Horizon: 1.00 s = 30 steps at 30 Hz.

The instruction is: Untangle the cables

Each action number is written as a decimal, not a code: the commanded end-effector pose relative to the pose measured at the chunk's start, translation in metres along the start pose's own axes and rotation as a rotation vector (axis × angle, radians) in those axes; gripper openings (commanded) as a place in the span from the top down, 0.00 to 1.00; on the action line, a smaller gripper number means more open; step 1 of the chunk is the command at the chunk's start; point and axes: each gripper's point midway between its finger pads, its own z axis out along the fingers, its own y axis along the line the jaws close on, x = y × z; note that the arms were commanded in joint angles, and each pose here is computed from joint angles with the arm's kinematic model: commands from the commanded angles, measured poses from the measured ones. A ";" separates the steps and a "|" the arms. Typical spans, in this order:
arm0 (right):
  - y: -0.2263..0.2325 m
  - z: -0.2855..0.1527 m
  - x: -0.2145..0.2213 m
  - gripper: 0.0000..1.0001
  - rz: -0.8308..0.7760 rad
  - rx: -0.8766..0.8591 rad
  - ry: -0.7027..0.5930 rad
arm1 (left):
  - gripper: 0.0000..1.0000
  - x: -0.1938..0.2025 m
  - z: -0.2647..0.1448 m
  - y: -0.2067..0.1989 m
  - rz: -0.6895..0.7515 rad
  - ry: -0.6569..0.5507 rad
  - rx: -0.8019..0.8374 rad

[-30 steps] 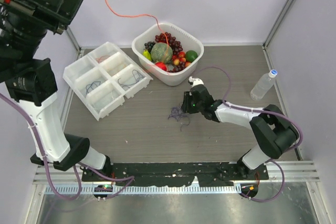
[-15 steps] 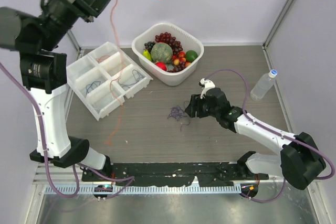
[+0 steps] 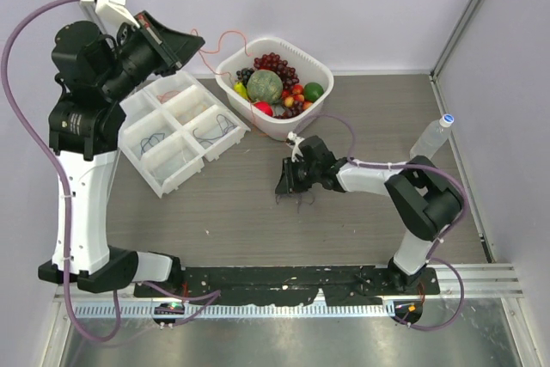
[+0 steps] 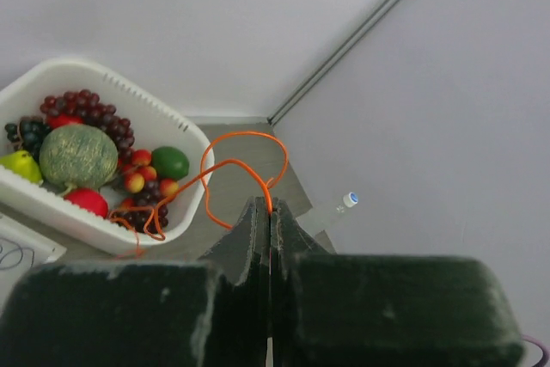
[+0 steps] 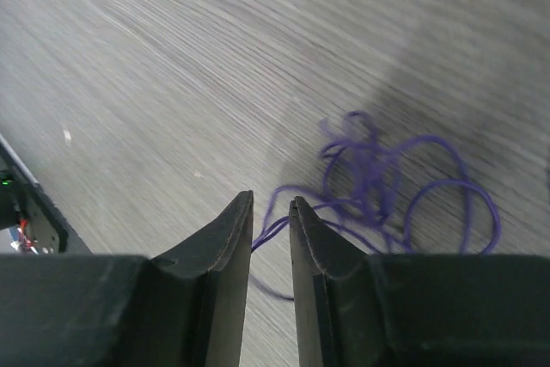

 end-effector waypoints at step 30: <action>-0.079 -0.084 0.008 0.72 0.098 0.321 -0.075 | 0.96 0.324 -0.045 0.247 -0.067 0.840 -0.666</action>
